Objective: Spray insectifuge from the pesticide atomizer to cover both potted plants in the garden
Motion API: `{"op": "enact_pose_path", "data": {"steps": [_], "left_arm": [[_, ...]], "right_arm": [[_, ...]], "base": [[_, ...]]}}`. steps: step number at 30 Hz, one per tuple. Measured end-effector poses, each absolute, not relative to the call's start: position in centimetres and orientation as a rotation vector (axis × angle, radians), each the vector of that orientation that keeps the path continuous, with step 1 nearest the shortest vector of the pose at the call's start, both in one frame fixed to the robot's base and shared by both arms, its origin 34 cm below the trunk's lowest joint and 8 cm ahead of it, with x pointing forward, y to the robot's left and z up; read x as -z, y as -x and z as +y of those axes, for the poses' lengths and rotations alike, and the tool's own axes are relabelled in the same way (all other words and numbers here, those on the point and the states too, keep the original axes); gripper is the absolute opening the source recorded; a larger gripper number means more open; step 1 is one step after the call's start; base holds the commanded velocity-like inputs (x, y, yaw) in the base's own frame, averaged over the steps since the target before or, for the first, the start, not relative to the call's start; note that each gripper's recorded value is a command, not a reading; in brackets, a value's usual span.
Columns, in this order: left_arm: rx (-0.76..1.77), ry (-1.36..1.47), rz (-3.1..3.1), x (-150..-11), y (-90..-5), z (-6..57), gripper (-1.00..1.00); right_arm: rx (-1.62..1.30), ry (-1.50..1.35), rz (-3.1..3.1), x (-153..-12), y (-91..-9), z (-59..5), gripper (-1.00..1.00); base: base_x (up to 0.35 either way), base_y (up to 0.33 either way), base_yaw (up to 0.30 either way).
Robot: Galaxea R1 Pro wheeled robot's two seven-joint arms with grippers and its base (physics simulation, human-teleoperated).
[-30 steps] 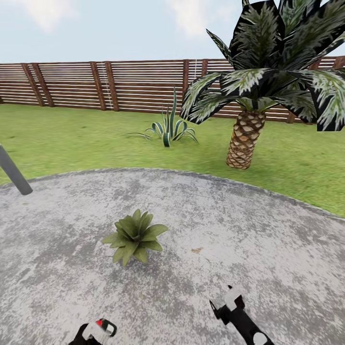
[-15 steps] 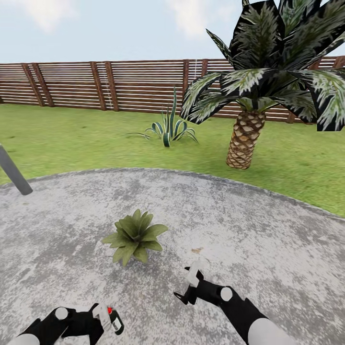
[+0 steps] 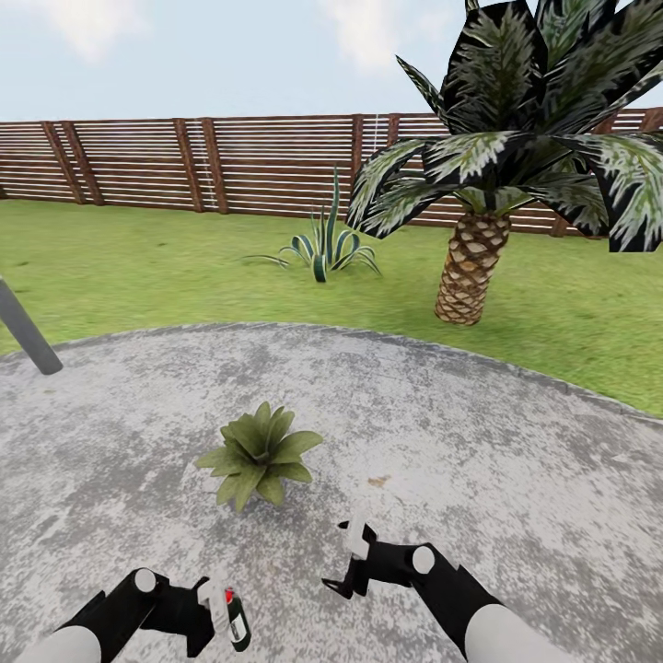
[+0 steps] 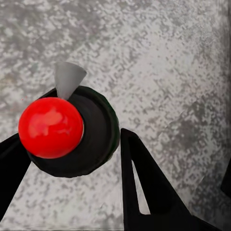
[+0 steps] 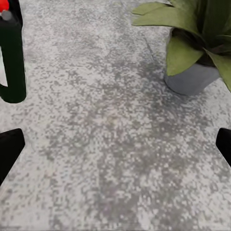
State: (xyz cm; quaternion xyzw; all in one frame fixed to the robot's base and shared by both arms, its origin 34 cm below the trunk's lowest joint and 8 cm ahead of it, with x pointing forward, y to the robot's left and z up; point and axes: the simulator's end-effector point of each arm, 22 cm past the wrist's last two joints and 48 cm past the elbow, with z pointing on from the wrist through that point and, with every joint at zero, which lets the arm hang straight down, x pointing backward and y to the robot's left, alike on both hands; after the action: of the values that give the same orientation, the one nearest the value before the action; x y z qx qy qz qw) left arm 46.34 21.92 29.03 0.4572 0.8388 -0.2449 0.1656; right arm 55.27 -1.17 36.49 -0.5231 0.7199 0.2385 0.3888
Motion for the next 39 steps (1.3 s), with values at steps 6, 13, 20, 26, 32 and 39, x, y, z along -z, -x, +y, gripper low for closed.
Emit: {"op": "enact_pose_path", "data": {"steps": [6,13,20,26,32,39], "left_arm": [[0.7,-1.387,2.391,-28.5,-45.4,21.0,-1.0],[0.743,-1.403,2.358,-28.7,-45.2,18.1,-1.0],[0.743,-1.531,2.33,-28.2,-44.0,16.4,-1.0],[0.727,-1.543,2.294,-28.9,-45.5,15.3,-1.0],[0.727,-1.538,2.278,-29.2,-46.1,14.4,-1.0],[0.724,-1.535,2.266,-29.4,-46.6,13.7,-1.0]], "right_arm": [[-0.702,1.387,1.813,-36.7,-53.4,0.1,-1.0],[-0.722,1.389,1.805,-36.9,-53.0,0.9,-1.0],[-0.78,1.409,1.782,-37.5,-52.0,2.8,-1.0],[-0.793,1.412,1.776,-37.6,-51.7,3.3,-1.0],[-0.803,1.413,1.77,-37.8,-51.6,3.7,-1.0],[-0.814,1.411,1.762,-38.1,-51.4,4.4,-1.0]], "base": [[0.0,0.0,0.0],[0.0,0.0,0.0],[0.0,0.0,0.0],[0.0,0.0,0.0],[0.0,0.0,0.0],[0.0,0.0,0.0]]}}
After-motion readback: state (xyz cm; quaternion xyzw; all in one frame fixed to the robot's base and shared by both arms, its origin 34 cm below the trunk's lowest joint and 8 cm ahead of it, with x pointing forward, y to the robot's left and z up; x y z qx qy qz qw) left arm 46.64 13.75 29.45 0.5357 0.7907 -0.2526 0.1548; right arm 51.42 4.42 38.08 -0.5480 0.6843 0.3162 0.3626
